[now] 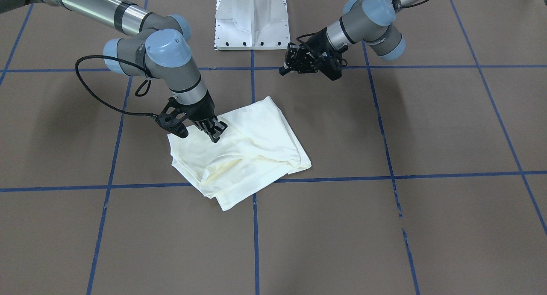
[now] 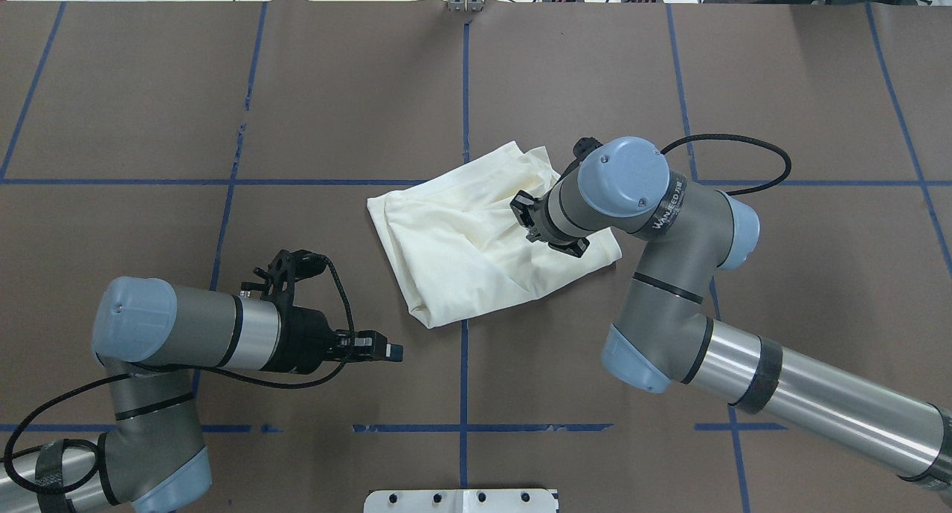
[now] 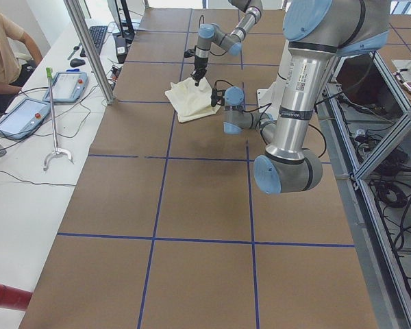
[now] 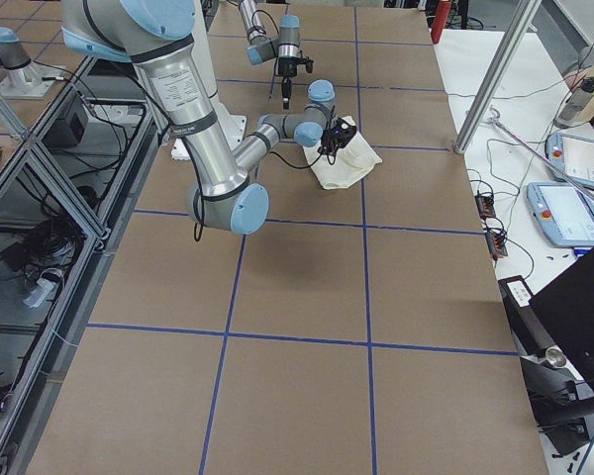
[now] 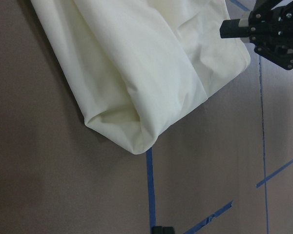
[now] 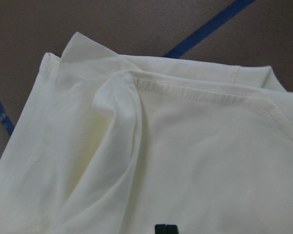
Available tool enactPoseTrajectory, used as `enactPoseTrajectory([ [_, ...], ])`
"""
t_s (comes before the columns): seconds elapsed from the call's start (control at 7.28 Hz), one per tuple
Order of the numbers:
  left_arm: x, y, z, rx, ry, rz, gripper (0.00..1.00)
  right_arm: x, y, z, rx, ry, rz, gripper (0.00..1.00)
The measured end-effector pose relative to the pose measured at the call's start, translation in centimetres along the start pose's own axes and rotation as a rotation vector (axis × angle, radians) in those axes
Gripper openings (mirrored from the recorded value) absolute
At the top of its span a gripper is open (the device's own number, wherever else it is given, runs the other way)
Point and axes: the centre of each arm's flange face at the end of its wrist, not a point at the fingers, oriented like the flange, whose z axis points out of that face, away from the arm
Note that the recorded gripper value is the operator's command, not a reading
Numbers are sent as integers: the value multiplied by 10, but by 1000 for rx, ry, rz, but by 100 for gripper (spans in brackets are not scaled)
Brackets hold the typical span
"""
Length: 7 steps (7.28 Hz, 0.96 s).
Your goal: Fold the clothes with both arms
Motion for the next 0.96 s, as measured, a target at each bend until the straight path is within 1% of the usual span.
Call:
enactPoseTrajectory([
  [0.27, -1, 0, 0, 1, -1, -10, 0, -37, -28, 10, 43, 6, -25, 0],
  [0.69, -1, -2, -1, 4, -3, -14, 0, -80, -68, 28, 84, 34, -43, 0],
  [0.82, -2, -2, -1, 6, -3, -15, 0, -102, -83, 26, 87, 37, -43, 0],
  [0.96, -3, -4, -2, 8, -5, -15, 0, -119, -94, 12, 60, 26, -46, 0],
])
